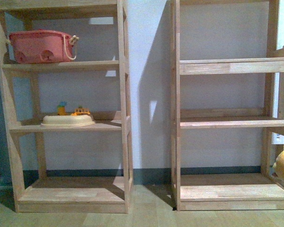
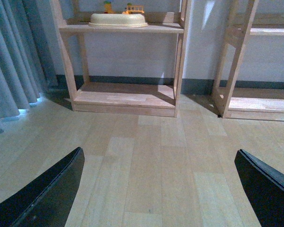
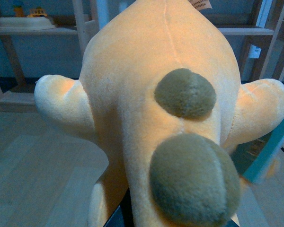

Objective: Put away toys

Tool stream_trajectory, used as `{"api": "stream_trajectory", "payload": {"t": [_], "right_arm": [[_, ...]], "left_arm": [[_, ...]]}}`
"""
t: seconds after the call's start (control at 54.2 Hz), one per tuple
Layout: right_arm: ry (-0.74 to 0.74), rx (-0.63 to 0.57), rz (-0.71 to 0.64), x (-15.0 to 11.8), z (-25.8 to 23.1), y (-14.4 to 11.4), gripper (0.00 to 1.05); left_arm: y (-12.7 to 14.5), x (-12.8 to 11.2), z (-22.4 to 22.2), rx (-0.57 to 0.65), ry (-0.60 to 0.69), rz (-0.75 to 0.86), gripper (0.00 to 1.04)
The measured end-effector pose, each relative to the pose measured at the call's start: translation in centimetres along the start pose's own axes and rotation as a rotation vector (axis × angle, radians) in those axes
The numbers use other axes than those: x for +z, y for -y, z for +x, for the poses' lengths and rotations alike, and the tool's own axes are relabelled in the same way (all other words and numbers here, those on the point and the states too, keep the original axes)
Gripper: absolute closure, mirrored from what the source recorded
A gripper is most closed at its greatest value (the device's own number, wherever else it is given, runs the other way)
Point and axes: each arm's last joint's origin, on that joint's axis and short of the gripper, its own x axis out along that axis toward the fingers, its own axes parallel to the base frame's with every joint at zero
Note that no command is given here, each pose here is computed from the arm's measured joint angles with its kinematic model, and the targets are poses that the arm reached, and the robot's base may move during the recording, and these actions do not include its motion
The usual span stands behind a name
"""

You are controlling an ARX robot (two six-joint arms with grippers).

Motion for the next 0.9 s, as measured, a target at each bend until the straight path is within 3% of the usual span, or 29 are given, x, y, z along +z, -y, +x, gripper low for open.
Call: {"api": "stream_trajectory", "payload": {"t": [0.903], "right_arm": [[0.0, 0.0, 0.0, 0.0, 0.0, 0.0, 0.98]], "left_arm": [[0.0, 0.01, 0.0, 0.0, 0.001, 0.0, 0.06]]}}
